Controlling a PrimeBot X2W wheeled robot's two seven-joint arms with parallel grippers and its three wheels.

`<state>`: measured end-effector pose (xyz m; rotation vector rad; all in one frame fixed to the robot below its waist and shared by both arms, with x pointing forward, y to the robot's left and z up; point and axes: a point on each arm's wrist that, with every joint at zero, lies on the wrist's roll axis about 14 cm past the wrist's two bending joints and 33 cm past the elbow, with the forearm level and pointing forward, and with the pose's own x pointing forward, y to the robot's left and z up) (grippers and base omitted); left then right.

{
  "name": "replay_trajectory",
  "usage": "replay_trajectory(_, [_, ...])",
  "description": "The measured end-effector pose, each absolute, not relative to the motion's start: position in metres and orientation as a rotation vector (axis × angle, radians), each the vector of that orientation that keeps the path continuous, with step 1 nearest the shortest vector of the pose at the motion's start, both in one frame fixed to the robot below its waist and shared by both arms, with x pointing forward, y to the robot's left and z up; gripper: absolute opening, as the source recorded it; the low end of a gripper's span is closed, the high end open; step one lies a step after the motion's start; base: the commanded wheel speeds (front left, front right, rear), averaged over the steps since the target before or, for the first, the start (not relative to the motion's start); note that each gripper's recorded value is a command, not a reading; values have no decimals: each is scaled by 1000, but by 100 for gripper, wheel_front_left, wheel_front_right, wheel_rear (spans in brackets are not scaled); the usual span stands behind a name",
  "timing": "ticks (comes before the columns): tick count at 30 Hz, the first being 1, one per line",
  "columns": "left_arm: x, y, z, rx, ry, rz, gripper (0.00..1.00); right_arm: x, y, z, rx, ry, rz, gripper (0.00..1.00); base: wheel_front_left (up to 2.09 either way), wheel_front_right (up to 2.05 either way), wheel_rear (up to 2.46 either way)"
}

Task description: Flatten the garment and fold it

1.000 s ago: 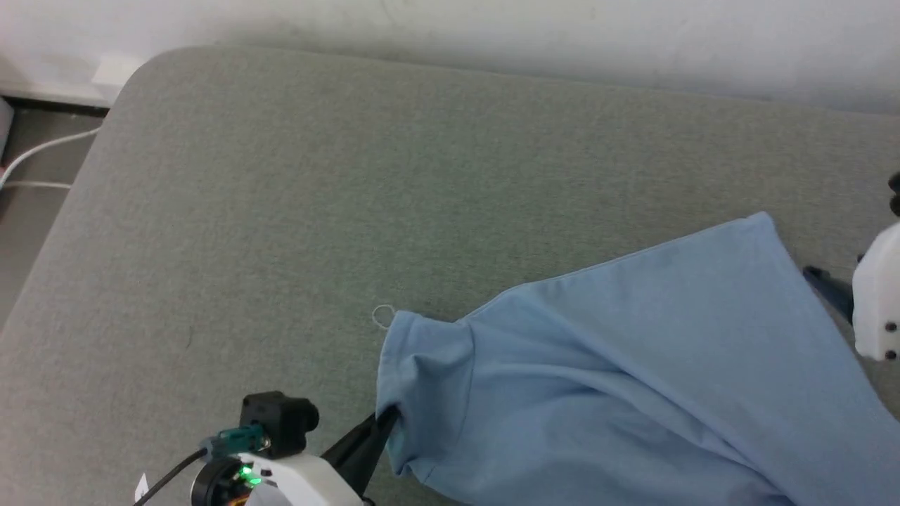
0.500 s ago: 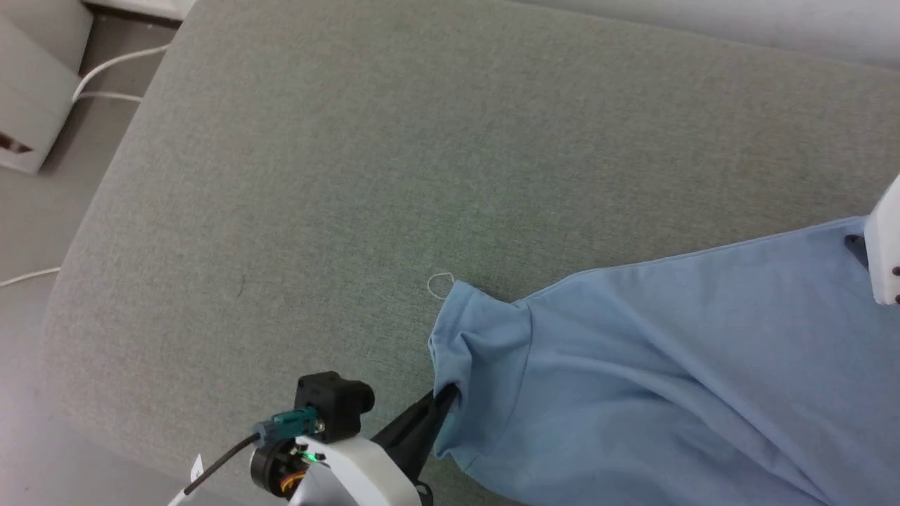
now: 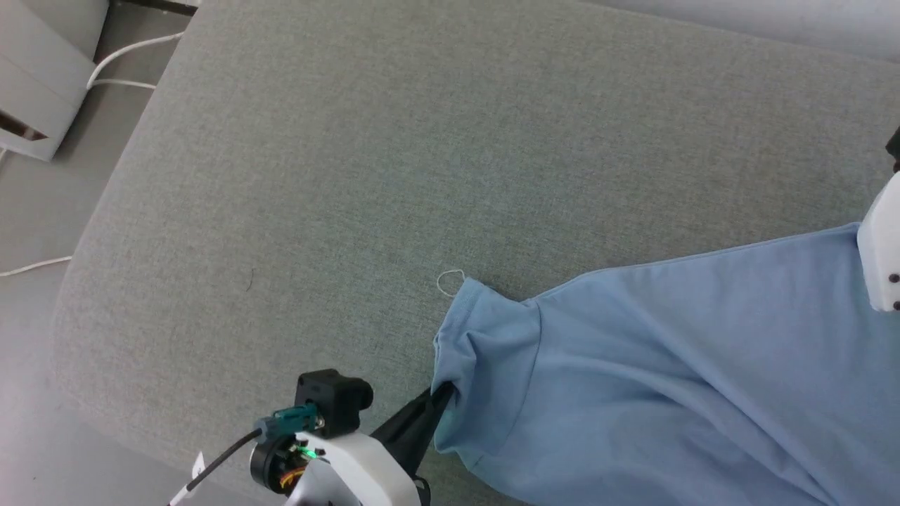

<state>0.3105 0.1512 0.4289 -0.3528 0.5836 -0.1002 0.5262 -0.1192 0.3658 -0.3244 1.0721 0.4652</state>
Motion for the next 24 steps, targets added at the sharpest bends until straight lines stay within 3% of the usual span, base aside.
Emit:
replay_trajectory(9, [323, 167, 461, -325, 436, -90, 0, 542, -116, 416, -251, 813, 466, 0, 0, 0, 0])
replay_trajectory(16, [344, 182, 521, -221, 206, -105, 0, 548, -109, 512, -225, 468, 493, 0, 0, 0, 0])
replay_trajectory(24, [362, 187, 631, -103, -150, -155, 0, 521, -125, 629, -263, 108, 487, 0, 0, 0, 0])
